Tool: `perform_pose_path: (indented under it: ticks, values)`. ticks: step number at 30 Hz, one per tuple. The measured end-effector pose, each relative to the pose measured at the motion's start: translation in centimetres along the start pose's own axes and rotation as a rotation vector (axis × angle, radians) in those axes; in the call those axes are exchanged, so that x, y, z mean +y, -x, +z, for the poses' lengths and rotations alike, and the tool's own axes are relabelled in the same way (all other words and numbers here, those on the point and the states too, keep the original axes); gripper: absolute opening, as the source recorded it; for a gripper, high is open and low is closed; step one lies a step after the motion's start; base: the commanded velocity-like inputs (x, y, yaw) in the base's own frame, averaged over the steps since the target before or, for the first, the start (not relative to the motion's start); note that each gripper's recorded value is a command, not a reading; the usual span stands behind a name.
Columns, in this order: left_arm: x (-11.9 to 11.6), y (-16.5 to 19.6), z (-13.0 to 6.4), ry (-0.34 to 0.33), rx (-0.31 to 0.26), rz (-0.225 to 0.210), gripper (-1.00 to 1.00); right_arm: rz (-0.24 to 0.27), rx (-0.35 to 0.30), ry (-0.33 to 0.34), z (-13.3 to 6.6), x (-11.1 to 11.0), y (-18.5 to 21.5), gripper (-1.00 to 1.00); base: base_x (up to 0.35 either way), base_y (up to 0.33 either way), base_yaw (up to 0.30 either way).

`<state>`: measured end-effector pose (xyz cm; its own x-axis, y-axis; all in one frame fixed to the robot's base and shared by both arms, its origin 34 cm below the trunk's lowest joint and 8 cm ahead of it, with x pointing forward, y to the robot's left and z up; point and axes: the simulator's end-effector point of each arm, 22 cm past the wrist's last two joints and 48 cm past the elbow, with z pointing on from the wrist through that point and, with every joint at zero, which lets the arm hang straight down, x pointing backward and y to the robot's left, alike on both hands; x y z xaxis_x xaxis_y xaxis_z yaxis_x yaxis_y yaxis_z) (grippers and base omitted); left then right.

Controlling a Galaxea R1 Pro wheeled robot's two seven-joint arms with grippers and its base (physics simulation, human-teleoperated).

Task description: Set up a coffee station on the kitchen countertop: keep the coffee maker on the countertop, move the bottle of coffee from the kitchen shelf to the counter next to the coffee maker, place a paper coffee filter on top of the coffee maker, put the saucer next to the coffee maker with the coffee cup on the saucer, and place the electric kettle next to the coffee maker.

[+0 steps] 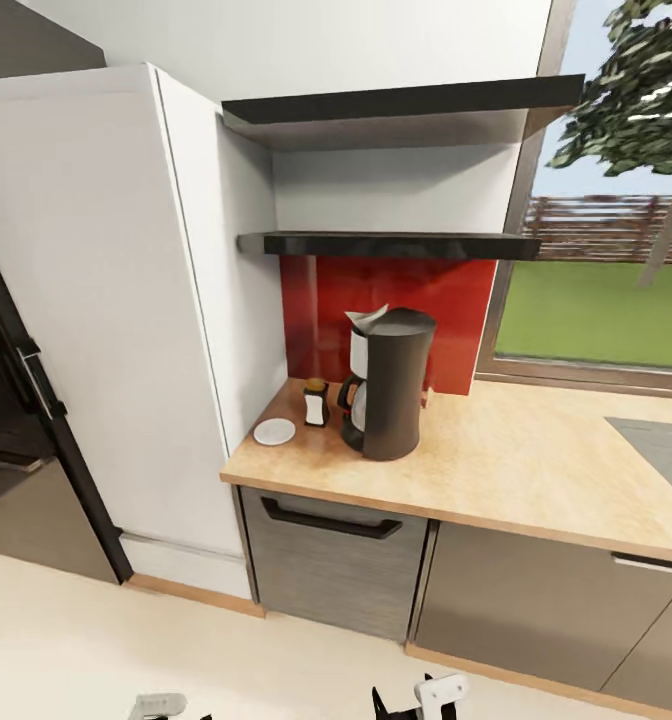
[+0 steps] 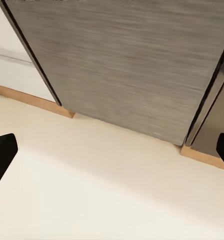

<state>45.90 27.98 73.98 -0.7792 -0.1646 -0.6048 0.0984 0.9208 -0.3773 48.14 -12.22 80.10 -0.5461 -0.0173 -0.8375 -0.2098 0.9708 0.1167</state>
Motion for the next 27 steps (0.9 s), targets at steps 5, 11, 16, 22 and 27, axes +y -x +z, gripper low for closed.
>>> perform_pose_path:
  ticks: [5, 11, 16, 22, 27]
  values:
    - [-0.1, 4.7, 1.0, -0.007, -0.066, -0.016, 1.0, -0.007, -0.038, 0.012, 0.2, 0.4, 1.8, 1.0, 0.0, 0.0, 0.019]
    - [-1.7, 11.6, 2.2, -0.073, -0.093, -0.092, 1.0, -0.046, -0.187, 0.087, -0.3, 4.0, 12.9, 1.0, 0.0, 0.0, 0.001]
    - [-4.1, 14.0, 1.8, -0.193, -0.134, -0.122, 1.0, -0.06, -0.172, 0.22, -1.8, 7.3, 19.6, 1.0, 0.0, 0.0, 0.0]
    - [-5.1, 15.1, 1.0, -0.273, -0.178, -0.198, 1.0, -0.052, -0.175, 0.335, -0.4, 10.1, 30.4, 1.0, 0.0, 0.0, 0.0]
    - [-5.5, 16.7, 0.7, -0.295, -0.205, -0.211, 1.0, 0.015, -0.149, 0.42, -0.5, 11.6, 35.5, 1.0, 0.0, 0.0, 0.0]
